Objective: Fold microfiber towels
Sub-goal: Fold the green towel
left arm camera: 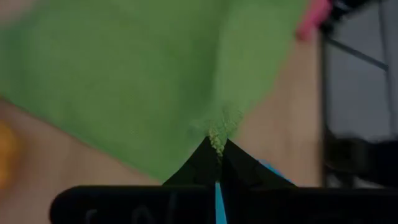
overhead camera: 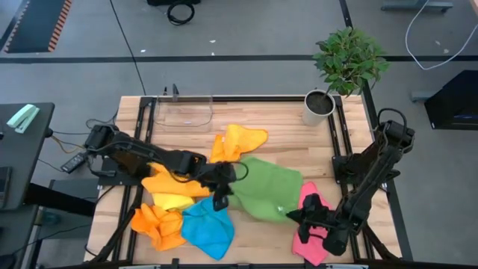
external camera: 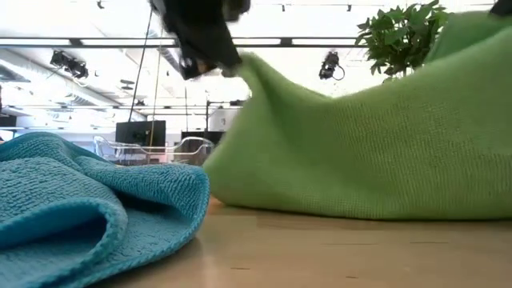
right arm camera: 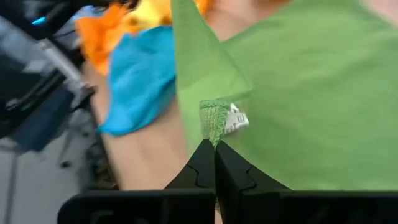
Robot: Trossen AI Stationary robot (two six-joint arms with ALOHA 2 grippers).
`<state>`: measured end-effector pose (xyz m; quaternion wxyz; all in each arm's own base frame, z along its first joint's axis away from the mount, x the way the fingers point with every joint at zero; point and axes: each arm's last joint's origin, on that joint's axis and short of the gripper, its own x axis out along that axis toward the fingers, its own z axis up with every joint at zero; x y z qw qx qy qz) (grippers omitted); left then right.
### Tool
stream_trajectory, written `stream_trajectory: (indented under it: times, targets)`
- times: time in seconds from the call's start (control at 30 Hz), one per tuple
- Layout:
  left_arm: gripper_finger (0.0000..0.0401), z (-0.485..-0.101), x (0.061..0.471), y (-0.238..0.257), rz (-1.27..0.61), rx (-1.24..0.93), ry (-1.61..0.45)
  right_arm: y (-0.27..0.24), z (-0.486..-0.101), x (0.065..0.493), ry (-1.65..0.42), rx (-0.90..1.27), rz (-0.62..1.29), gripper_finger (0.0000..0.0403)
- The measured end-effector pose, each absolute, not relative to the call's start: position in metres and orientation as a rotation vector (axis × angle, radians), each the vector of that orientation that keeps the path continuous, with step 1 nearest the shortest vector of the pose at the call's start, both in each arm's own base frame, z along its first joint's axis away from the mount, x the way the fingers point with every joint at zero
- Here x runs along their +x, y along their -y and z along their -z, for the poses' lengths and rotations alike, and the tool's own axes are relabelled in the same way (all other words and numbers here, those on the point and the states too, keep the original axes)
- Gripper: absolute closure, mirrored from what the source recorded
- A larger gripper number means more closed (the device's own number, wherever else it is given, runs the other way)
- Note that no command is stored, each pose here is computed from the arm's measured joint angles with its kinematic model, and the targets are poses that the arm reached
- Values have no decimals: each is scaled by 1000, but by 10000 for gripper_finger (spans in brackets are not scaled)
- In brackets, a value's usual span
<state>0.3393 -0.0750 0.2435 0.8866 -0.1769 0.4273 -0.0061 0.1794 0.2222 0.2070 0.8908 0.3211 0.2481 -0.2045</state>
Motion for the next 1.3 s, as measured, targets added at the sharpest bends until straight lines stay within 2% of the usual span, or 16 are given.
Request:
stream_trajectory:
  times: [0.3,0.43,0.67,0.77,1.1,1.3]
  targets:
    - [391,-193,364,29,-96,-282,-1002,-183,-184,174,-594,612,710,402]
    - [381,-191,366,4,-149,-285,-987,-167,-166,173,-616,630,785,402]
    - [388,-191,365,-31,-179,-288,-986,-151,-146,170,-627,634,840,402]
    - [363,-192,364,-40,-153,-306,-985,-146,-142,171,-620,646,857,402]
    - [230,-202,360,-53,-131,-416,-1046,-126,-135,177,-608,674,962,402]
    - [199,-208,362,-17,-39,-372,-1098,-121,-129,173,-611,746,1019,402]
